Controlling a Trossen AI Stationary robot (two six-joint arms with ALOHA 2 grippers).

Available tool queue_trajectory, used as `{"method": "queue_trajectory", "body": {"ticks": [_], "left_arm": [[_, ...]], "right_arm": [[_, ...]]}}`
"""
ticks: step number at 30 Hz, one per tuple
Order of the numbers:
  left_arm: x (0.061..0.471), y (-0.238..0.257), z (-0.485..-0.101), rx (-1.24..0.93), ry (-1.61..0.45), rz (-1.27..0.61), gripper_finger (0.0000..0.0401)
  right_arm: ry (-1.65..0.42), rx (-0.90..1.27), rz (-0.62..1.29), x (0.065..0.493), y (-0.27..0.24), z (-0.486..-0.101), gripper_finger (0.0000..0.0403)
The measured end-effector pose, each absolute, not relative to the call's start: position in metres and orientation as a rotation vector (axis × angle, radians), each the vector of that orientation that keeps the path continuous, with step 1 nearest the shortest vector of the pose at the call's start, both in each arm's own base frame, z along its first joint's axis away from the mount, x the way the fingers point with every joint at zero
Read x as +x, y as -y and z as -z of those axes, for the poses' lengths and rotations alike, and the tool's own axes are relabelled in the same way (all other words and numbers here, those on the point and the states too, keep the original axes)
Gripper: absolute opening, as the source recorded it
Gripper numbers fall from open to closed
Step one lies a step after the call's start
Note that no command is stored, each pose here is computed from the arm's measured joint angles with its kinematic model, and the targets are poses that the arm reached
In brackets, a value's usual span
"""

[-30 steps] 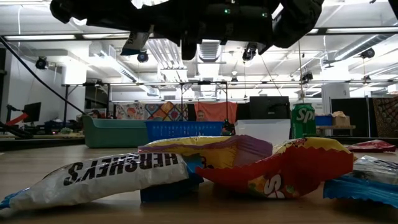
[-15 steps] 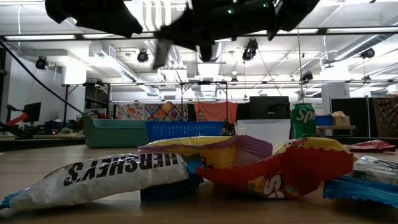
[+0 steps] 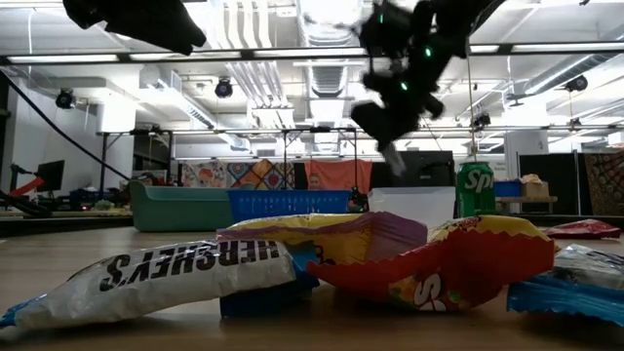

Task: Sort candy
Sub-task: Put the hersheys bar into the transparent bin

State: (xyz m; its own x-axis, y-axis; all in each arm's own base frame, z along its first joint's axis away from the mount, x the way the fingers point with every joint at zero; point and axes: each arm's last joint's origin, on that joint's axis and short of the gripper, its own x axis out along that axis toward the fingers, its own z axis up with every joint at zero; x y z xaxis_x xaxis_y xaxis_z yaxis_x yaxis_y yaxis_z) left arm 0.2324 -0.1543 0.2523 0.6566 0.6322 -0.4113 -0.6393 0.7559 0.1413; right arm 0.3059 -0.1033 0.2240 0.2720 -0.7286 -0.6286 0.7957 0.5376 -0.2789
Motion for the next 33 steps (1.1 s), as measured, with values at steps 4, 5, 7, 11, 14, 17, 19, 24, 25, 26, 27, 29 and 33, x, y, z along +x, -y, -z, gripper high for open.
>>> {"method": "queue_trajectory", "body": {"ticks": [4, 5, 7, 11, 14, 17, 19, 24, 25, 26, 27, 29, 33], "left_arm": [[0.232, 0.154, -0.252, -0.01, -0.457, -0.725, 0.0169], [0.232, 0.154, -0.252, -0.009, -0.456, -0.725, 0.0169], [0.232, 0.154, -0.252, -0.009, -0.456, -0.726, 0.0169], [0.232, 0.154, -0.252, -0.017, -0.466, -0.721, 0.0169], [0.232, 0.154, -0.251, -0.028, -0.483, -0.714, 0.0169], [0.232, 0.155, -0.25, -0.04, -0.508, -0.702, 0.0169], [0.232, 0.155, -0.25, -0.048, -0.529, -0.693, 0.0169], [0.231, 0.156, -0.248, -0.072, -0.6, -0.663, 0.0169], [0.231, 0.156, -0.247, -0.077, -0.616, -0.657, 0.0169], [0.231, 0.156, -0.247, -0.083, -0.63, -0.65, 0.0169], [0.23, 0.156, -0.246, -0.09, -0.644, -0.643, 0.0169], [0.23, 0.157, -0.245, -0.105, -0.677, -0.627, 0.0169], [0.229, 0.159, -0.243, -0.12, -0.753, -0.583, 0.0169]], "right_arm": [[-0.881, 0.13, 1.101, 0.299, 0.122, -0.204, 0.0045], [-0.898, 0.132, 1.099, 0.299, 0.125, -0.2, 0.0053], [-0.913, 0.151, 1.082, 0.302, 0.13, -0.192, 0.0071], [-0.942, 0.182, 1.06, 0.305, 0.137, -0.181, 0.0102], [-0.943, 0.18, 1.059, 0.306, 0.137, -0.18, 0.0118], [-0.925, 0.182, 1.056, 0.305, 0.136, -0.186, 0.0129], [-0.903, 0.182, 1.05, 0.304, 0.133, -0.193, 0.0131], [-0.827, 0.171, 1.016, 0.302, 0.123, -0.216, 0.0132], [-0.807, 0.17, 1.008, 0.301, 0.12, -0.221, 0.0132], [-0.789, 0.17, 1.0, 0.3, 0.117, -0.226, 0.0132], [-0.77, 0.172, 0.99, 0.299, 0.114, -0.231, 0.0132], [-0.74, 0.19, 0.933, 0.296, 0.107, -0.242, 0.0132], [-0.691, 0.27, 0.727, 0.292, 0.09, -0.263, 0.0132]]}}
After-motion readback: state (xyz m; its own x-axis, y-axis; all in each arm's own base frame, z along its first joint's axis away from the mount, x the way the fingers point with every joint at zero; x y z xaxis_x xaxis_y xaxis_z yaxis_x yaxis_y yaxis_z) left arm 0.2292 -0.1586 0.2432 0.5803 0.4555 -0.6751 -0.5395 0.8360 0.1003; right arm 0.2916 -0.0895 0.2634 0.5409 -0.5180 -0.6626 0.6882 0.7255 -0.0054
